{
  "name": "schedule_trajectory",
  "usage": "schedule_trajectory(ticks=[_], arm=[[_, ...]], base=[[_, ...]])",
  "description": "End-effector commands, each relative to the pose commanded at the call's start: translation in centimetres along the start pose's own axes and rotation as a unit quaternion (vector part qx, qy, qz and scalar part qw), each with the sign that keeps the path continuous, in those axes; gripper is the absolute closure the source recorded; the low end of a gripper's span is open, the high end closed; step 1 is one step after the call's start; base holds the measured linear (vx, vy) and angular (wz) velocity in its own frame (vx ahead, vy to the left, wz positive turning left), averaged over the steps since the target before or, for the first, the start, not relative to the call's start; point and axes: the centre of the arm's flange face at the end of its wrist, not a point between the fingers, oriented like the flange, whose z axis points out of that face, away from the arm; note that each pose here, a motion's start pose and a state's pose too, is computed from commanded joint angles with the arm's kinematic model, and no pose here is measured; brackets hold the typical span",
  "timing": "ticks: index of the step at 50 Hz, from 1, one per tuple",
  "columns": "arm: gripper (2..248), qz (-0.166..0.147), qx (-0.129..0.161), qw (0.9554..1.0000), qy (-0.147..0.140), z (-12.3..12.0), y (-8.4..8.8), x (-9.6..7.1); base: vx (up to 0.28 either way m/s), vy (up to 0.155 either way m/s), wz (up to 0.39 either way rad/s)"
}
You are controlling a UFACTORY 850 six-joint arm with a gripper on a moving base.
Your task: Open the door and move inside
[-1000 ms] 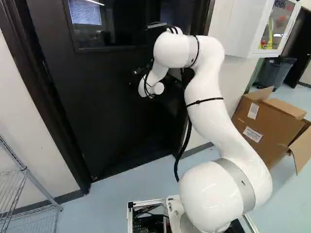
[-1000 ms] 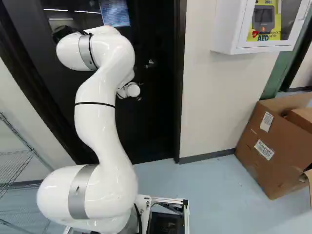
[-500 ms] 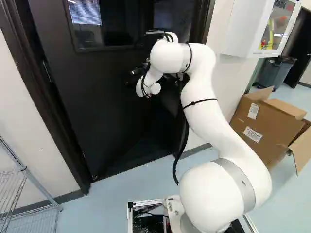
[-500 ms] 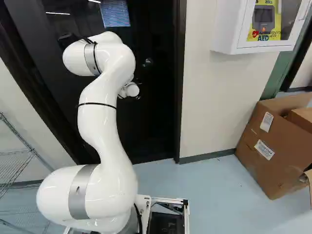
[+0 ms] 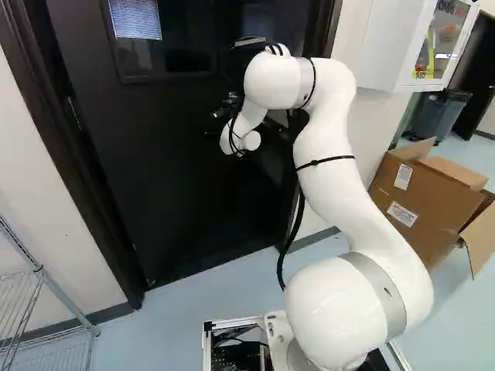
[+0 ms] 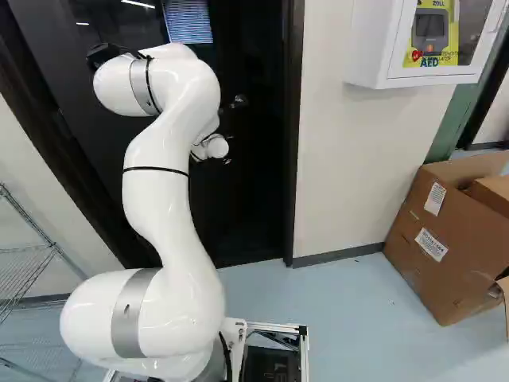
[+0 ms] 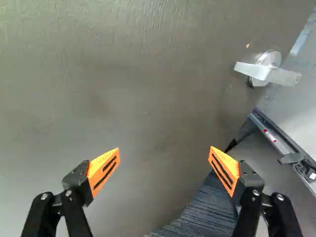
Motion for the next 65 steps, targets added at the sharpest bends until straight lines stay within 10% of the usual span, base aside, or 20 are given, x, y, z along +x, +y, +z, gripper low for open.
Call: schedule_trajectory(ticks=[65], arm=[[3,0.026,-0.040,0.9972,-0.057,-13.7,2.9,-1.2]], base=[[0.000,0.000,0.000]])
